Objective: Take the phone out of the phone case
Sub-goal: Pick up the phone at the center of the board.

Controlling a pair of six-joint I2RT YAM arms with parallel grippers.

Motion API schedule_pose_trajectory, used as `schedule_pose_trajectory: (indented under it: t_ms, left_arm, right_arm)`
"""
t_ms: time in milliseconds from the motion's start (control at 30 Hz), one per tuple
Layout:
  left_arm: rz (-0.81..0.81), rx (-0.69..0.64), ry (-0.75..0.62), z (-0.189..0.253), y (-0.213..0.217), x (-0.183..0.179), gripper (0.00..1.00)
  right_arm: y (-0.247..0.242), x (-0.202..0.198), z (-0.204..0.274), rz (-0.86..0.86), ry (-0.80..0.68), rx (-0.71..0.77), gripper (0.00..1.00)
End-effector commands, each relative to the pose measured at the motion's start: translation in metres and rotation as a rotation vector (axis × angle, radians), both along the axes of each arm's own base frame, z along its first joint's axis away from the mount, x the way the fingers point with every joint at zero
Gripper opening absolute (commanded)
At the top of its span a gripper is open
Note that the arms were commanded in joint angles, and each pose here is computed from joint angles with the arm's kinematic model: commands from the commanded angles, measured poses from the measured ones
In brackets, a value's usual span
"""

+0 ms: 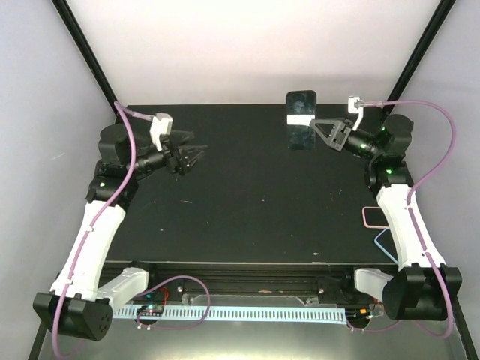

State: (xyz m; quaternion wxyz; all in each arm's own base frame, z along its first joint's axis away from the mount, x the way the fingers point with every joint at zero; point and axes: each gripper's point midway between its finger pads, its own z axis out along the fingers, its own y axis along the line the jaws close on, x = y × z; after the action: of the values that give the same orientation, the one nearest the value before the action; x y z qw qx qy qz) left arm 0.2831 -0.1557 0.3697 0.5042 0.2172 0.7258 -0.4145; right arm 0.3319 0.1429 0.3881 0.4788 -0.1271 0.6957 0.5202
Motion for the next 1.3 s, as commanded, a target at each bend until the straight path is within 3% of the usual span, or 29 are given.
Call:
schedule_pose_trajectory:
  t_ms: [0, 233, 433, 933, 1067, 1267]
  left_arm:
    - [-0.178, -0.13, -0.074, 0.044, -0.043, -0.013, 0.99]
    - [-0.346, -0.306, 0.095, 0.051, -0.091, -0.012, 0.98]
    - [-0.442, -0.327, 0.092, 0.062, -0.132, -0.028, 0.94]
    - [-0.411, -0.382, 0.271, 0.047, -0.179, 0.008, 0.74]
    - [-0.442, -0.408, 0.276, 0.051, -0.185, 0.005, 0.64]
    - [-0.476, -0.412, 0.244, 0.056, -0.187, 0.001, 0.33]
  right_arm:
    - [0.017, -0.01, 0.03, 0.061, -0.034, 0.111, 0.01]
    - [0.028, -0.006, 0.049, 0.084, 0.031, 0.252, 0.01]
    - [0.039, -0.004, 0.061, 0.114, 0.066, 0.336, 0.01]
    - [0.059, -0.008, 0.069, 0.181, 0.113, 0.409, 0.01]
    - [0.064, -0.009, 0.068, 0.191, 0.113, 0.407, 0.01]
    - [0.067, -0.009, 0.062, 0.192, 0.108, 0.388, 0.01]
